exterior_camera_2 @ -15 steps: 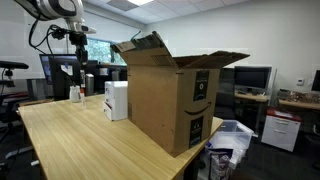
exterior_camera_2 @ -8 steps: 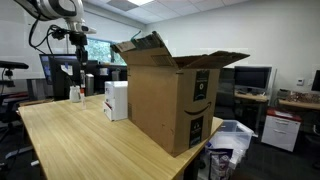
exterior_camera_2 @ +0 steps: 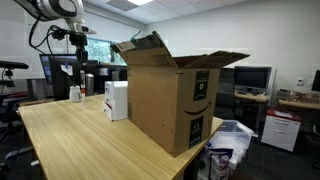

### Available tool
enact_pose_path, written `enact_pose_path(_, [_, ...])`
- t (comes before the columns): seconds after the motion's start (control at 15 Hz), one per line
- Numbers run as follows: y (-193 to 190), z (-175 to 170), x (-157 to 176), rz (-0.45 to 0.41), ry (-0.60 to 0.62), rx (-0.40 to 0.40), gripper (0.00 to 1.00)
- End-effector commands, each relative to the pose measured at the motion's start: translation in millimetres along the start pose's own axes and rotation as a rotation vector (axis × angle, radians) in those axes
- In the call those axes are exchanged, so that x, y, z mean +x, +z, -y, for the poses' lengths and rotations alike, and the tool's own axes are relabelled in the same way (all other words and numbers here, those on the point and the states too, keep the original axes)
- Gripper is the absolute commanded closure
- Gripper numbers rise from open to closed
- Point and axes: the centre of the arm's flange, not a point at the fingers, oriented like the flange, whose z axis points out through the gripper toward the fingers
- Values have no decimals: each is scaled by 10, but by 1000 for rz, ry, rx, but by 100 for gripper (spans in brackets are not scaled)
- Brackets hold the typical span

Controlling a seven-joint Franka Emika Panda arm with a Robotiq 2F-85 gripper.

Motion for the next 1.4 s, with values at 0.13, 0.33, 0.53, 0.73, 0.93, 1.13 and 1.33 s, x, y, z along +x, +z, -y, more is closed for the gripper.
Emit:
enact_pose_path(0.13, [16,-27,-20,3,10,-3,93])
enact_pose_path(0.33, [21,-30,-22,9,11,1,93])
enact_pose_path(0.53, [17,-26,-25,11,10,8,93])
enact_pose_path(0.73, [19,-21,-27,11,11,10,93])
enact_pose_path(0.93, [25,-26,-31,14,13,10,93])
enact_pose_path(1.13, [36,-25,-30,19,13,14,93])
enact_pose_path(1.33, [49,-17,-29,25,16,21,93])
